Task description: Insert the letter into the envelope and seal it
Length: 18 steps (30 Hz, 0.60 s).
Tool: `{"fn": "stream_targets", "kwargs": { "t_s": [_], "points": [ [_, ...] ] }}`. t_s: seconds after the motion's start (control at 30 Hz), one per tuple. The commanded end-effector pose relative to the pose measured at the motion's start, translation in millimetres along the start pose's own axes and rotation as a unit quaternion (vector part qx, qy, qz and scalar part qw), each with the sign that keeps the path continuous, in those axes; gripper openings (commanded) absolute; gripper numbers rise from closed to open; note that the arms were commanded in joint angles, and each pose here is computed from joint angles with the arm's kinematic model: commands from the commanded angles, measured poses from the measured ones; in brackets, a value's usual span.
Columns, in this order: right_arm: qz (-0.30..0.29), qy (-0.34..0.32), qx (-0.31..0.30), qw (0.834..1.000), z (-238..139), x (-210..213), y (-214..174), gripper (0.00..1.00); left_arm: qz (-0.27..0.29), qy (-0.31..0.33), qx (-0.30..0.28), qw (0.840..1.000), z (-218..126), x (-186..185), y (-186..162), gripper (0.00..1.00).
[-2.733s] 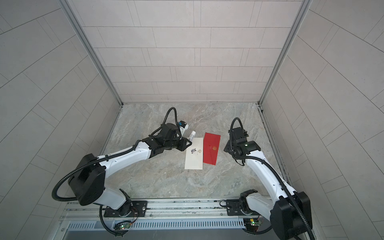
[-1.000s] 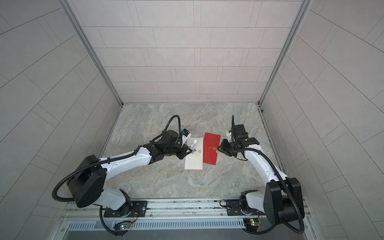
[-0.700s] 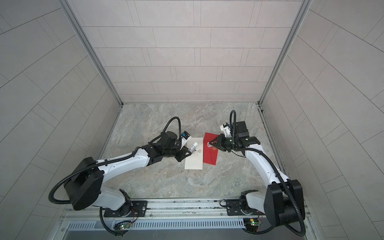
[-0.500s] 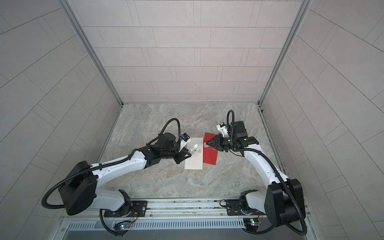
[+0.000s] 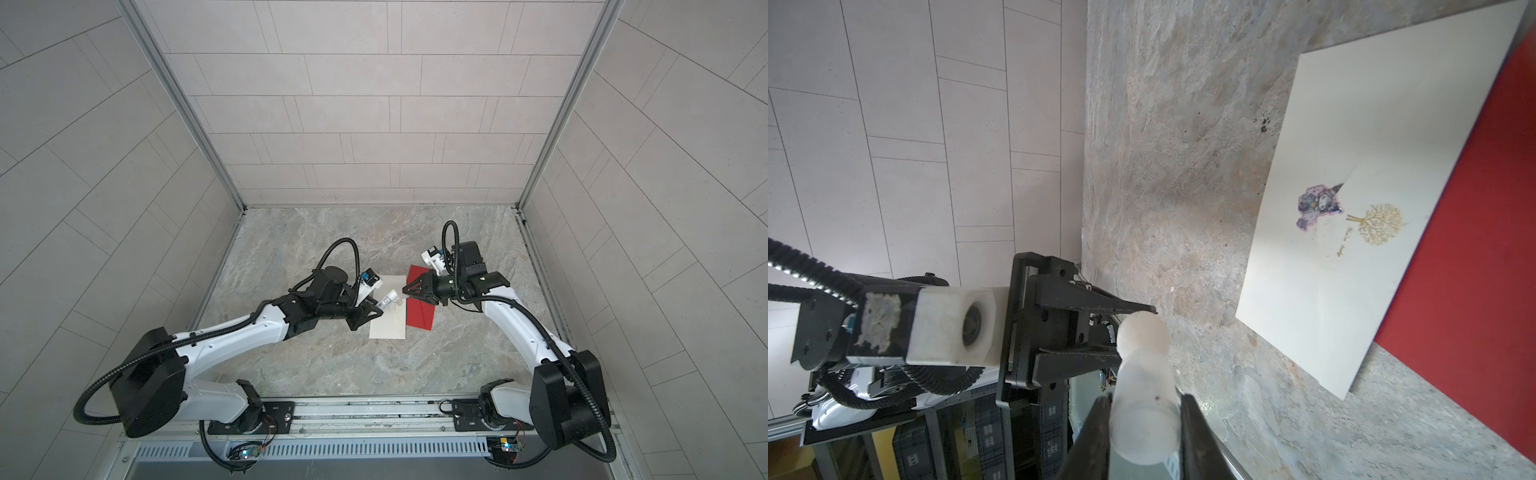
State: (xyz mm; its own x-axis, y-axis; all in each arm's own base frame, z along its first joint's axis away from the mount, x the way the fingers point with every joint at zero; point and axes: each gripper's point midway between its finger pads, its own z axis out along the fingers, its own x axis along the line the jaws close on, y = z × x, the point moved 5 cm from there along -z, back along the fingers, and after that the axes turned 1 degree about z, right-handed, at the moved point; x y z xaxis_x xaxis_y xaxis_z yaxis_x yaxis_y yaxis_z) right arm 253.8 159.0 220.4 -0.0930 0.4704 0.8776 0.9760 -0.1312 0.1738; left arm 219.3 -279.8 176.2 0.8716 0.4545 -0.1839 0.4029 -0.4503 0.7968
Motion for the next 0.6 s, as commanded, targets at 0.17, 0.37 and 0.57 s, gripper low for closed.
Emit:
{"fn": "stream_targets", "kwargs": {
  "t_s": [0.17, 0.37, 0.57],
  "points": [
    [-0.012, 0.014, 0.0, 1.0, 5.3, 8.4, 6.3, 0.22, 0.022, -0.018, -0.028, 0.999, -6.0, -8.4, 10.9, 0.0],
    [-0.013, 0.014, -0.004, 1.0, 7.2, 7.8, 9.7, 0.22, 0.023, -0.028, -0.034, 0.999, -5.3, -10.8, 11.6, 0.0],
    [-0.013, 0.017, -0.003, 1.0, 9.1, 8.0, 10.3, 0.22, 0.024, -0.036, -0.039, 0.998, -5.4, -12.6, 11.7, 0.0]
  ]
}}
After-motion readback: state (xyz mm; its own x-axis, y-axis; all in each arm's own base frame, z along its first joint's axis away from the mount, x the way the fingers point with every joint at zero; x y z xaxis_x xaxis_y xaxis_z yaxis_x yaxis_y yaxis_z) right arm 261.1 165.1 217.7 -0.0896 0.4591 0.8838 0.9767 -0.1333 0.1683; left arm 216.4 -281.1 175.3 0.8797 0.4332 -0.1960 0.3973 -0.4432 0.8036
